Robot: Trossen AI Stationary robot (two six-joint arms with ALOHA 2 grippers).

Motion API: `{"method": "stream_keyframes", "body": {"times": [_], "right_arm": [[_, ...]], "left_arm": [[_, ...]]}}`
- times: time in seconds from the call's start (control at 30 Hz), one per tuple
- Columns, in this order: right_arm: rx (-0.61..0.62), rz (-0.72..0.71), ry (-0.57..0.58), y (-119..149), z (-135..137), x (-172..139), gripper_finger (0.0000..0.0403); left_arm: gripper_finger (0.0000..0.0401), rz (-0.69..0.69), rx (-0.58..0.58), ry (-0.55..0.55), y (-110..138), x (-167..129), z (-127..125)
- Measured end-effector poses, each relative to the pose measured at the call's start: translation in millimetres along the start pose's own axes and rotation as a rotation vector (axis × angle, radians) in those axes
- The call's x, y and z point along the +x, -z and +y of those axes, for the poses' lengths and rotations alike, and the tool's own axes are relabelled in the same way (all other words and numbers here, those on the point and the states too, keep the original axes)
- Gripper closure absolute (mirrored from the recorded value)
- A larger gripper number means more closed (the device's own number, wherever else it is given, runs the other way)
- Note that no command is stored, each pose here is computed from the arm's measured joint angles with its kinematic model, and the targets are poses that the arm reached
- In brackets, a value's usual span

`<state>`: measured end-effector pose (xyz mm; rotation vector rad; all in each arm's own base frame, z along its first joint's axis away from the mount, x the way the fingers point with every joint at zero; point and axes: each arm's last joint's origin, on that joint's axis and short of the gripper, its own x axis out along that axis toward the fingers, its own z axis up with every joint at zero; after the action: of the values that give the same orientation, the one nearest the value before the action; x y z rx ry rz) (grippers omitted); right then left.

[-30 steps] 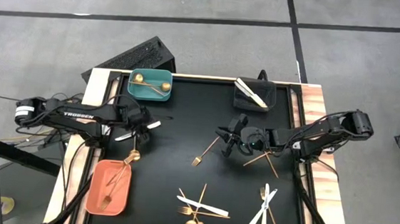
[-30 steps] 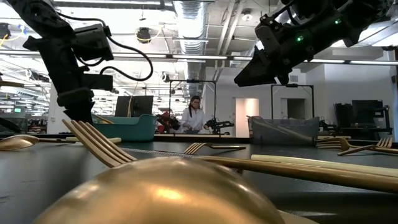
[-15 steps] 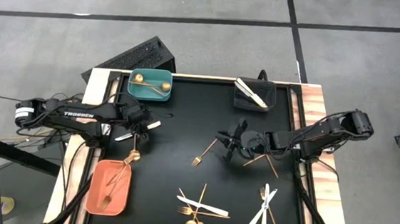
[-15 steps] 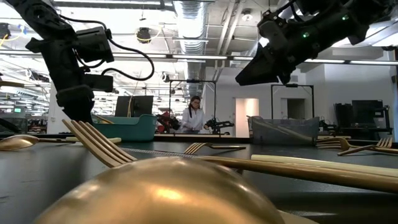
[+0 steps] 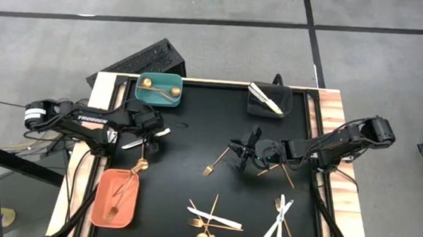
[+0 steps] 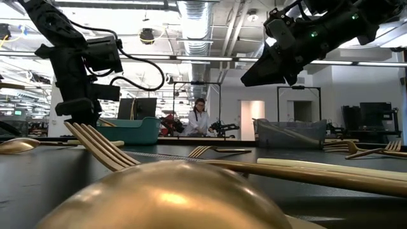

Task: Sort silverware by color (type)
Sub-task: Put the white knife into the black bin

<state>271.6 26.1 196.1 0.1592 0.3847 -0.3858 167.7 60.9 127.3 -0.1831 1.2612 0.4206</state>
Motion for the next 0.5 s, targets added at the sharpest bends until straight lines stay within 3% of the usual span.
{"method": "stream_keyframes", "body": {"times": [0.1,0.27,0.4,0.5], "right_arm": [[0.043,0.001,0.004,0.0,-0.8,0.3,0.0269],[0.078,0.001,0.012,3.4,-1.3,7.1,0.0269],[0.159,-0.041,-0.006,5.5,0.8,19.0,0.0269],[0.227,-0.064,-0.063,10.6,2.8,32.3,0.0269]], "left_arm": [[0.0285,-0.014,0.008,0.0,0.4,-1.2,0.1],[0.0361,-0.048,0.082,0.001,0.2,-5.2,-1.9],[0.0362,-0.097,0.128,-0.011,-3.1,-6.4,-7.6],[0.0362,-0.232,0.148,-0.053,-14.2,-9.0,-17.0]]}}
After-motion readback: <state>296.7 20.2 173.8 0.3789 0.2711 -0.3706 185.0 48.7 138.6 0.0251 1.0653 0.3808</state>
